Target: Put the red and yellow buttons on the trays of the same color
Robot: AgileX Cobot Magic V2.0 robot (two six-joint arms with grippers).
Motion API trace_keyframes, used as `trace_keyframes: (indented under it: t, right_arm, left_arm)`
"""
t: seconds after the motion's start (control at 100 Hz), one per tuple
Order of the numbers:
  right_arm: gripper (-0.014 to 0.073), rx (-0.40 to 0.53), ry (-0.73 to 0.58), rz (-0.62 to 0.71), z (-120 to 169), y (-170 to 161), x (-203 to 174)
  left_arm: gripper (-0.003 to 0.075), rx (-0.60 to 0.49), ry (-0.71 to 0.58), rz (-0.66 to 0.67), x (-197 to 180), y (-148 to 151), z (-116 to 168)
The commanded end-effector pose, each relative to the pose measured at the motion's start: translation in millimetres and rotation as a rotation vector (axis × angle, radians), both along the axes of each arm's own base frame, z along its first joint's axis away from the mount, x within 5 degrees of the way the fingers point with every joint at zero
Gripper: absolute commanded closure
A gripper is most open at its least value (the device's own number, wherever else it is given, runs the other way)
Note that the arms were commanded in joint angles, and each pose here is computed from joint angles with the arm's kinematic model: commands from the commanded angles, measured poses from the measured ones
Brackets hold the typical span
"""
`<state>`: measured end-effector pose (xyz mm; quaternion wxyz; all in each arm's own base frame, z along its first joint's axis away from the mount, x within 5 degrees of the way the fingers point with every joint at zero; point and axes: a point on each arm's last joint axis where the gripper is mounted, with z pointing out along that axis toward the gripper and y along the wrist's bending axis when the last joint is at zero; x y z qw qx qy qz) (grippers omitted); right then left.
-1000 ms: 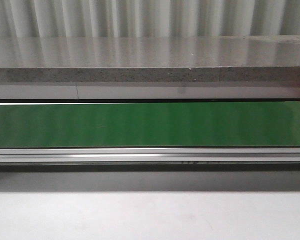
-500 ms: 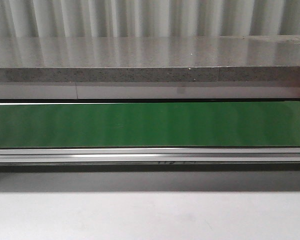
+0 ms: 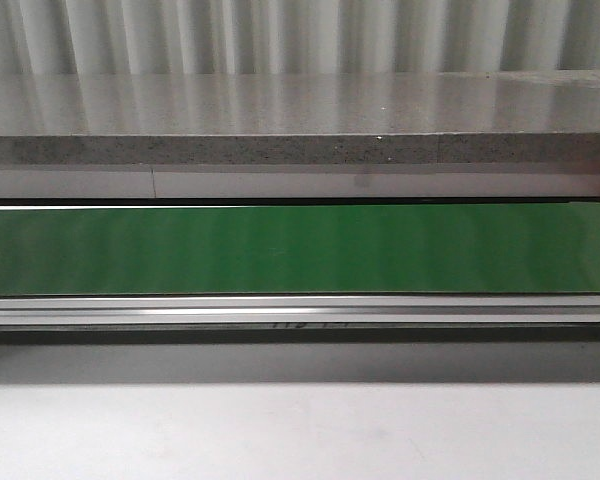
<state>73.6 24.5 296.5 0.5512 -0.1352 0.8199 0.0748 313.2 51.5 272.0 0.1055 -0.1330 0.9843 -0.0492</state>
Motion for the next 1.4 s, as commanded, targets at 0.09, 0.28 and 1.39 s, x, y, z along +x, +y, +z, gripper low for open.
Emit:
trace_keyframes:
  t: [0.09, 0.28, 1.39]
  right_arm:
    - [0.0662, 0.033, -0.078, -0.022, 14, -1, 2]
    - [0.0662, 0.033, -0.078, -0.022, 14, -1, 2]
    - [0.0662, 0.032, -0.078, -0.022, 14, -1, 2]
  left_arm:
    - [0.0618, 0.0, -0.049, -0.018, 3, -2, 13]
    - [0.034, -0.045, -0.095, -0.029, 8, -6, 20]
    - [0.0229, 0.096, 0.018, 0.223, -25, 82, 46]
